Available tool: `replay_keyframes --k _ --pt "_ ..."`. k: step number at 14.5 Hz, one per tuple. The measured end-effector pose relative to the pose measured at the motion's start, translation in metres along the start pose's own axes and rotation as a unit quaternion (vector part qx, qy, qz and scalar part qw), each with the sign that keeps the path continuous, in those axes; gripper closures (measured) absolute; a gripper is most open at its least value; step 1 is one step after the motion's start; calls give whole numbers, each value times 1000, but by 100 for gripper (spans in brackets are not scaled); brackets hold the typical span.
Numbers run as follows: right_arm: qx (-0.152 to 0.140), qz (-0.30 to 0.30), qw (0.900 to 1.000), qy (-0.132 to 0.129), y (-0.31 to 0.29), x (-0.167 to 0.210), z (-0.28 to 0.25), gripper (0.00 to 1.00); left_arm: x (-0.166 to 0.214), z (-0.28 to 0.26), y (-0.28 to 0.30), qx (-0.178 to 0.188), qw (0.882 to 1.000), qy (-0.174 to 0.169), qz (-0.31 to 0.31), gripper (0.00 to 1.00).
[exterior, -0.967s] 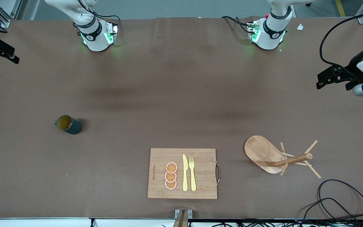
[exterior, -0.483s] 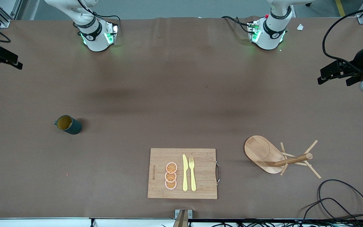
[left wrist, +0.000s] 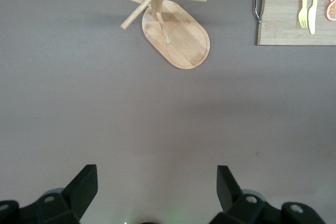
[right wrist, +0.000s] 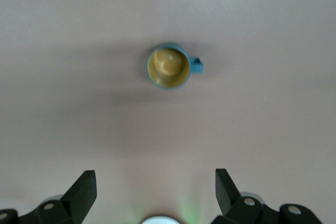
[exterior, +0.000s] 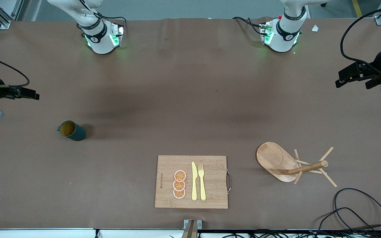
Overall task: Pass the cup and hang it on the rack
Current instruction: 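Lower the right gripper and grasp the teal mug body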
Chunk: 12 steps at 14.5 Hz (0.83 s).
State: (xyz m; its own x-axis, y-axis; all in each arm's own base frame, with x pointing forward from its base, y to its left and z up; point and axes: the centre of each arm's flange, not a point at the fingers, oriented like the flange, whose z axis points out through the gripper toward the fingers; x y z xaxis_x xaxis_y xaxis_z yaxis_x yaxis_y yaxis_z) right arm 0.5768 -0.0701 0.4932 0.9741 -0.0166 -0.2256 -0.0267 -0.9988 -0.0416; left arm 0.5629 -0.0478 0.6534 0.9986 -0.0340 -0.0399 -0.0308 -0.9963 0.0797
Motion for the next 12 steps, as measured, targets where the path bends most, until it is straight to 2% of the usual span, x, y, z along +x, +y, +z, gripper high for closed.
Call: replay_keyframes --k 2,4,6,8,12 --pt "-4 -58 998 16 -3 17 41 0 0 0 -1 5 1000 0 -1 0" --pt "-7 -148 989 18 -1 31 83 0 0 0 -3 13 1000 1 -2 0" --pt "-10 -233 972 15 4 47 119 0 0 0 -4 17 1000 1 -3 0" --pt "-15 -307 951 20 12 63 149 0 0 0 -5 19 1000 1 -3 0" --pt "-33 -410 910 42 39 82 198 0 0 0 -5 19 1000 1 -3 0"
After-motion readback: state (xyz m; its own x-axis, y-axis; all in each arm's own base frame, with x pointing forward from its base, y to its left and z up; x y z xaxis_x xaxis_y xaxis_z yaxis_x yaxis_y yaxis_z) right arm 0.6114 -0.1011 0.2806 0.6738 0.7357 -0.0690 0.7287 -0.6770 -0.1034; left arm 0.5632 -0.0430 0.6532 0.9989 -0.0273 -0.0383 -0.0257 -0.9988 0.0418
